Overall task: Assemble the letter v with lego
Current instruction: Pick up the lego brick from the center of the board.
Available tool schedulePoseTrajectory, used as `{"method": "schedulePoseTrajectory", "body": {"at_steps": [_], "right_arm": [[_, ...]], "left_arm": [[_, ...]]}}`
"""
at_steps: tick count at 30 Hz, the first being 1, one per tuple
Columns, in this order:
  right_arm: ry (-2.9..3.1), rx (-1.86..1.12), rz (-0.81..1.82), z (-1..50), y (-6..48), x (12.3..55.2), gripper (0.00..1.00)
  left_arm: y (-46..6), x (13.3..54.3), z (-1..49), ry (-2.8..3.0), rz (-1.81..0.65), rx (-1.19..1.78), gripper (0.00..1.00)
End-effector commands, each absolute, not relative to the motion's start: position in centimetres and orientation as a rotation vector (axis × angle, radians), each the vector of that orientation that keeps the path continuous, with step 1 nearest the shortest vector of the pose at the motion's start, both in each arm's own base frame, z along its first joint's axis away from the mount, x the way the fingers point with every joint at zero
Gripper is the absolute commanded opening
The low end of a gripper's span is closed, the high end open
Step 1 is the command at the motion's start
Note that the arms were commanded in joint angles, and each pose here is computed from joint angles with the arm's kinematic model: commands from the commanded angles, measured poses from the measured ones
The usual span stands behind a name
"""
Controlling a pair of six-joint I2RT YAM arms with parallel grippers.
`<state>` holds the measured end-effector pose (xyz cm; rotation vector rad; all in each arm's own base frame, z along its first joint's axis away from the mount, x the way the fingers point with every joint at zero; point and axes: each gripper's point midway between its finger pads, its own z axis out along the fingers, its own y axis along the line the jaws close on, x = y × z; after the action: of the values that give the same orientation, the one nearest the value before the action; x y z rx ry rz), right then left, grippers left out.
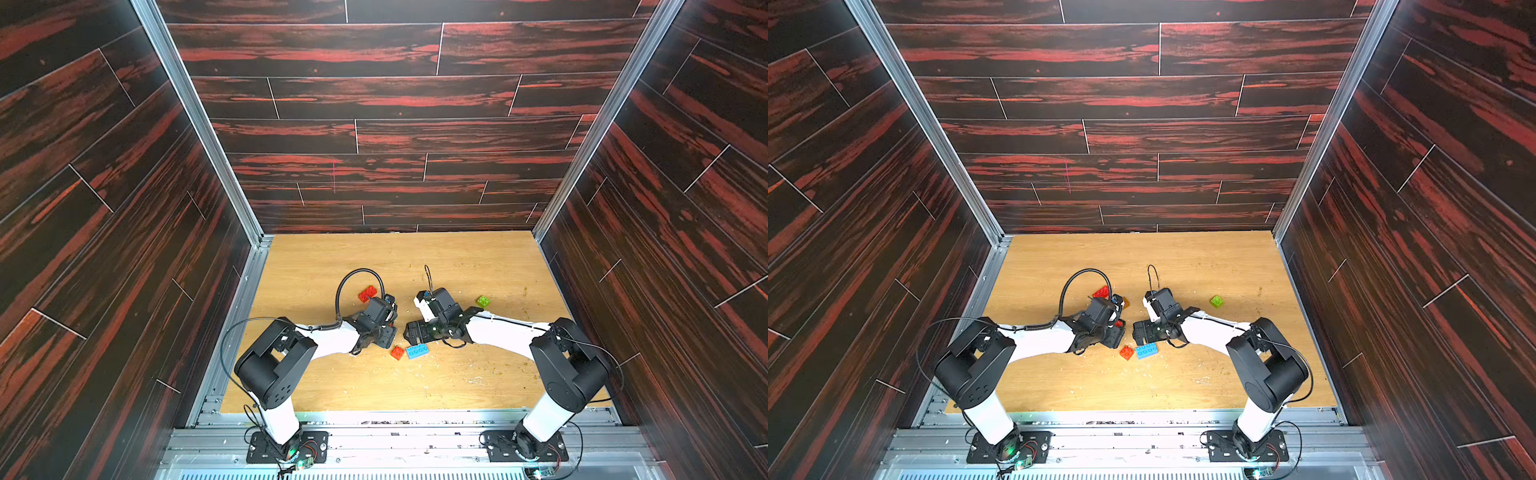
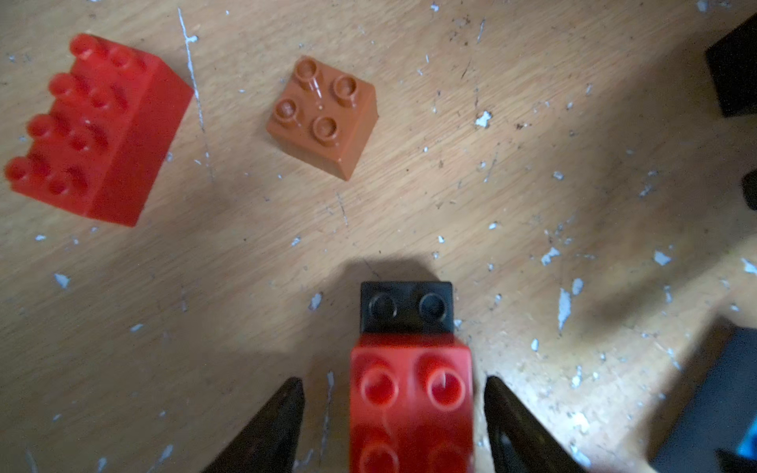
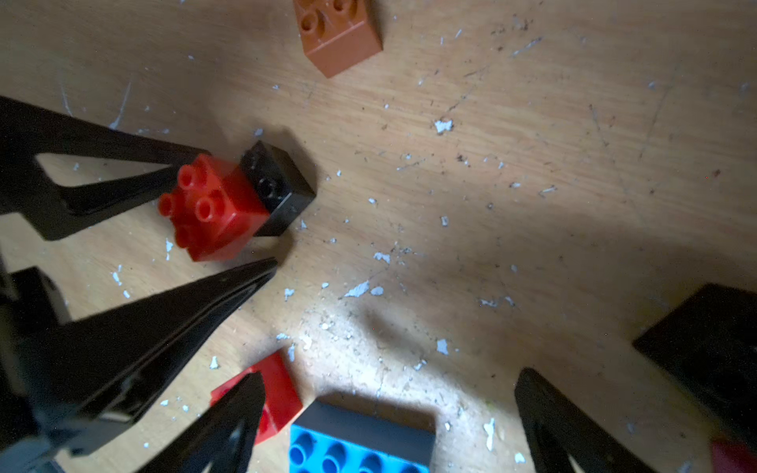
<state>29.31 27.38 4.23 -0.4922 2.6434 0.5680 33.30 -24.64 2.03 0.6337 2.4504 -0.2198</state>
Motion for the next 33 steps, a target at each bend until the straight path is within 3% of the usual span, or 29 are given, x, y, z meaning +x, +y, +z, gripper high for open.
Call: {"method": "schedulePoseTrajectory", "body": {"at_steps": [1, 8, 33], "right_arm": [[2.670, -0.485, 0.552, 3.7, 27.1, 29.1, 0.98], [2.672, -0.481, 0.554, 3.6, 27.1, 29.1, 0.98], [2.680, -0.477, 0.560, 3.0, 27.2, 29.0, 0.98]], "left_arm": [[-25.0, 33.7, 1.7, 2.442, -0.221, 0.628, 0.72], [-25.0, 33.8, 0.5, 2.466, -0.211, 0.620, 0.71], [-25.3, 33.2, -0.6, 2.527, -0.227, 0.641, 0.49]]}}
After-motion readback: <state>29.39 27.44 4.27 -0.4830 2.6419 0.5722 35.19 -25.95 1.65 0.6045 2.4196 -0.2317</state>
